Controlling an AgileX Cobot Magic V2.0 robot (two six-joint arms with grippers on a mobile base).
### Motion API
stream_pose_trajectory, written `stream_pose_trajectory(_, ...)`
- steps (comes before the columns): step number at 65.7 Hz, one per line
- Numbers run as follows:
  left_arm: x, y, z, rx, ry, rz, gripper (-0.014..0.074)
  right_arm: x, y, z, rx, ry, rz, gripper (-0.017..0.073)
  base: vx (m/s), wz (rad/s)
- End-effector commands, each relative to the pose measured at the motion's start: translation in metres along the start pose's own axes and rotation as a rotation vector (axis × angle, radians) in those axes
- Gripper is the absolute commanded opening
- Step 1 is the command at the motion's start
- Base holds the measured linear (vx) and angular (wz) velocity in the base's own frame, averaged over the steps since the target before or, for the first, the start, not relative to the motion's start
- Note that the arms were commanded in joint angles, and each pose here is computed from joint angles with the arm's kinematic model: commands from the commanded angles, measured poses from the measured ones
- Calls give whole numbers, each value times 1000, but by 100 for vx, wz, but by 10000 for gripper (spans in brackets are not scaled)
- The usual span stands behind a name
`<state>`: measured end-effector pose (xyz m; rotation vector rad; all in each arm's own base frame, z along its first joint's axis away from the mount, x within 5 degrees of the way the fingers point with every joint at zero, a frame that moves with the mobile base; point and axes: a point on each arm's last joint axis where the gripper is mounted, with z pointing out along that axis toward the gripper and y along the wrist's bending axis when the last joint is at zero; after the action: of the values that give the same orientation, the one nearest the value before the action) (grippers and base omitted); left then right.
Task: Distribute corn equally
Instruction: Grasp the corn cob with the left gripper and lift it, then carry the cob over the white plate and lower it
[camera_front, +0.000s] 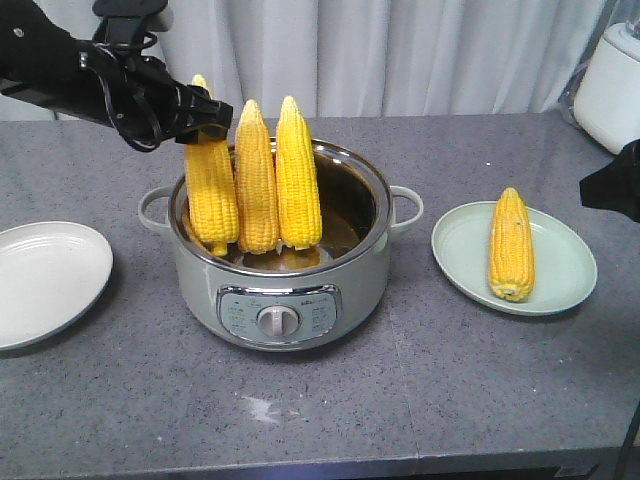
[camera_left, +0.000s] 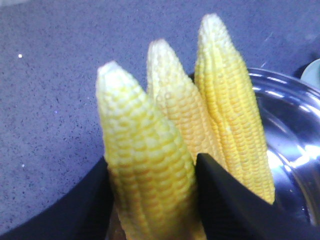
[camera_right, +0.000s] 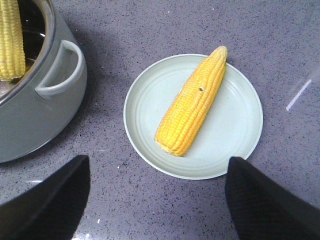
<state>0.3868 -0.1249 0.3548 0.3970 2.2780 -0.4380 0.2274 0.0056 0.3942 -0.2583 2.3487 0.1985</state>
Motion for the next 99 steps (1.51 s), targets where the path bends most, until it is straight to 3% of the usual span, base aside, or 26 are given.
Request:
stream_pose_trajectory(1, -24, -13, -48, 4, -174, 27, -6, -9, 2, -13, 13, -95, -14, 546, 0, 0)
stream_pose_trajectory(18, -30, -20, -104, -71, -265, 55, -6, -9, 2, -13, 12, -91, -14, 546, 0, 0)
stream_pose_trajectory(27, -28, -13, -130, -188, -282, 61, -6, -9, 2, -13, 11, -90, -14, 546, 0, 0)
stream_pose_trajectory(38, -16, 7, -138, -340, -148, 50, -4, -9, 3, -13, 10, -90, -13, 546, 0, 0)
stream_pose_trajectory(58, 5, 39, -124, -428, 104, -22, 0, -9, 3, -13, 10, -91, -13, 546, 0, 0)
stream_pose_trajectory(77, 27, 89, -77, -471, 347, -125, 0, -9, 3, -13, 7, -91, -11, 546, 0, 0)
stream_pose_trajectory(92, 41, 117, -47, -483, 436, -174, 0, -9, 3, -13, 7, -90, -11, 546, 0, 0)
stream_pose_trajectory(99, 43, 121, -42, -484, 451, -187, 3, -9, 3, -13, 7, -90, -11, 546, 0, 0)
